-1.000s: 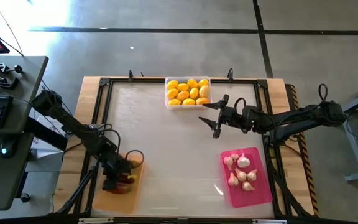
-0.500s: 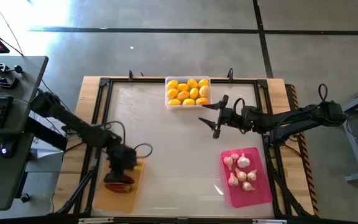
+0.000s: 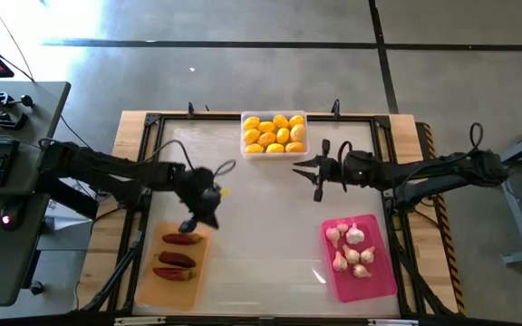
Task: Sort produce into baskets
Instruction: Return to Home Position
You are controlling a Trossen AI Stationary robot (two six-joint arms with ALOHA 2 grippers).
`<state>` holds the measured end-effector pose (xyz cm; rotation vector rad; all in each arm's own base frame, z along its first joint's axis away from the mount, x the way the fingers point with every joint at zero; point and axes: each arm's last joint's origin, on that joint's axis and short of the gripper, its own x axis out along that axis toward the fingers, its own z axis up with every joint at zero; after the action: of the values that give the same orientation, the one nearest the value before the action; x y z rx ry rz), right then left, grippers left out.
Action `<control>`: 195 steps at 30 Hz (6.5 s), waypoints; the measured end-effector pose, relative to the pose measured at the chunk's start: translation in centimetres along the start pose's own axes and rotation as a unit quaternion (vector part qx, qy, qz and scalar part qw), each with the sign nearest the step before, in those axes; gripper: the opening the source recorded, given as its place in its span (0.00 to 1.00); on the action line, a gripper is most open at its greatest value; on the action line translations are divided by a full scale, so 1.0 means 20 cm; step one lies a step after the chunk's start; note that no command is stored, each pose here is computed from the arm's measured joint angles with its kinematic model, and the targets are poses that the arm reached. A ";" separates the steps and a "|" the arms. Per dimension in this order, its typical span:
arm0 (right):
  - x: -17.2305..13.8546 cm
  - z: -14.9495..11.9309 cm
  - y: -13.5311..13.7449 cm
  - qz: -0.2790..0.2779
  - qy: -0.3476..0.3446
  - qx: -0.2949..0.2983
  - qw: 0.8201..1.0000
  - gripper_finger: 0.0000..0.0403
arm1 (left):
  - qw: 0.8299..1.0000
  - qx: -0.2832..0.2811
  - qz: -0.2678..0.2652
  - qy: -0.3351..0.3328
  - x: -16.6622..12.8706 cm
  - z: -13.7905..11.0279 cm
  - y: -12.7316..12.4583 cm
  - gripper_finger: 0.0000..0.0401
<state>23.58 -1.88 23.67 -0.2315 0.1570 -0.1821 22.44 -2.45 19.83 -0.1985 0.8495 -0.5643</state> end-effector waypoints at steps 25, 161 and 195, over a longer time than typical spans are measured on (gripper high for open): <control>-0.35 -0.25 -0.10 -0.029 -0.004 0.021 0.999 0.00 | 0.918 0.164 0.216 -0.289 -0.32 0.09 0.39 0.00; -0.65 -0.49 -0.17 -0.180 -0.041 0.065 0.981 0.00 | 0.814 0.037 0.384 -0.435 -0.48 -0.64 0.09 0.00; -0.65 -0.49 -0.17 -0.180 -0.041 0.065 0.981 0.00 | 0.817 0.040 0.377 -0.435 -0.47 -0.63 0.08 0.00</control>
<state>8.69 -4.61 16.76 -0.1356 0.0202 -0.5405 8.57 4.73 17.13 -0.0141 -0.0422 0.2656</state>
